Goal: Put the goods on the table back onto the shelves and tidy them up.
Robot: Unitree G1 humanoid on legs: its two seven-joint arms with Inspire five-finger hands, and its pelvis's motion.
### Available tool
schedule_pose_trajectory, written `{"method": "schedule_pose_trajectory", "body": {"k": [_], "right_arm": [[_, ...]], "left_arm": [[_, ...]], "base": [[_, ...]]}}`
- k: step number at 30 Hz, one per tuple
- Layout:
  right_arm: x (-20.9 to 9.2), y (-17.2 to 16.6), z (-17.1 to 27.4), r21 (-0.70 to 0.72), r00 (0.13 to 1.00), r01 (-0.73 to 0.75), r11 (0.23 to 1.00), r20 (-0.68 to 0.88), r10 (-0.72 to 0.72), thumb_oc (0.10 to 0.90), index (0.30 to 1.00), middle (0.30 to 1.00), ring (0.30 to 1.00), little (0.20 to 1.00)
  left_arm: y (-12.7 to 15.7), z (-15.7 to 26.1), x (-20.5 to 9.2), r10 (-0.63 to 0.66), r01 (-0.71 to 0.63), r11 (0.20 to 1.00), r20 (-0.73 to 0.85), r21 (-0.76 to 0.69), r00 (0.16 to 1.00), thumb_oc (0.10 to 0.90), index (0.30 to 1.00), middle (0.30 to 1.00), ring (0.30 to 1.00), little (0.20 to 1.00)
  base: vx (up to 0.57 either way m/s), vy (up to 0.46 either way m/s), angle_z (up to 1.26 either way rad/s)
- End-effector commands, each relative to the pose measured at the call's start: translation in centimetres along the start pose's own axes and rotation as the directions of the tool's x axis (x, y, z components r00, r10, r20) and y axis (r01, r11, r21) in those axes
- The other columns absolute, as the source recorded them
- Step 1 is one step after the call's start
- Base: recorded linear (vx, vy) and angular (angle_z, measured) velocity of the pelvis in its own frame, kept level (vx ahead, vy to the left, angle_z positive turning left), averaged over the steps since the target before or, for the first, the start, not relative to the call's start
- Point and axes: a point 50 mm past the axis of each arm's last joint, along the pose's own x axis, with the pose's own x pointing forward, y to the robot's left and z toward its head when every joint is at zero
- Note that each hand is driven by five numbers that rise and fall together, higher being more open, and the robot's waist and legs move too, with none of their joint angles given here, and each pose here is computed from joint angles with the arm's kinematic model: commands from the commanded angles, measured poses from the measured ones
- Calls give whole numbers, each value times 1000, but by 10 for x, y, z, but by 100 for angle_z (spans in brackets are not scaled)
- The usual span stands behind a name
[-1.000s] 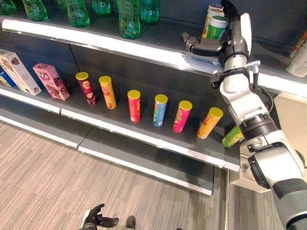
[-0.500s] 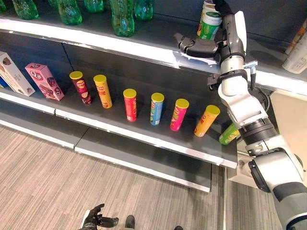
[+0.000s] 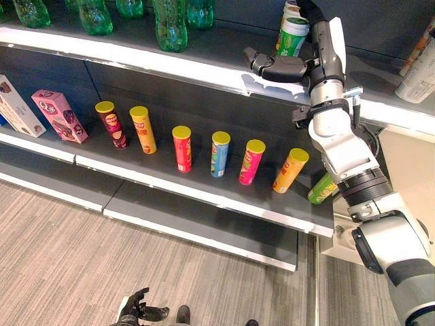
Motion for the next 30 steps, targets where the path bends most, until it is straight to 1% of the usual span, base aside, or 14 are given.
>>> {"method": "schedule_pose_trajectory", "body": {"k": [1,9,20,24,25,27,30], "right_arm": [[9,-9,34,32,989,11,999,148,-16,800,900,900,900,900],[7,-2,36,47,987,-36,998,161,28,800,900,900,900,900],[5,-4,35,51,984,-69,996,165,60,800,900,900,900,900],[9,-15,35,-11,986,-6,1000,169,8,800,900,900,900,900],[9,-25,40,-42,979,40,998,203,-31,800,900,900,900,900],[9,-27,42,-50,975,50,998,217,-38,800,900,900,900,900],[8,-41,56,-76,952,111,991,293,-85,800,900,900,900,900]], "left_arm": [[22,23,5,55,-59,997,90,42,994,800,900,900,900,900],[22,22,5,53,-57,997,87,43,995,800,900,900,900,900],[22,23,5,49,-53,998,90,32,995,800,900,900,900,900],[23,23,5,59,-62,998,90,25,994,800,900,900,900,900],[22,23,5,58,-61,998,93,26,994,800,900,900,900,900],[22,24,5,58,-61,998,95,25,994,800,900,900,900,900],[22,27,5,58,-61,998,111,27,992,800,900,900,900,900]], "base": [[0,0,0],[0,0,0],[0,0,0],[0,0,0],[0,0,0],[0,0,0],[0,0,0]]}}
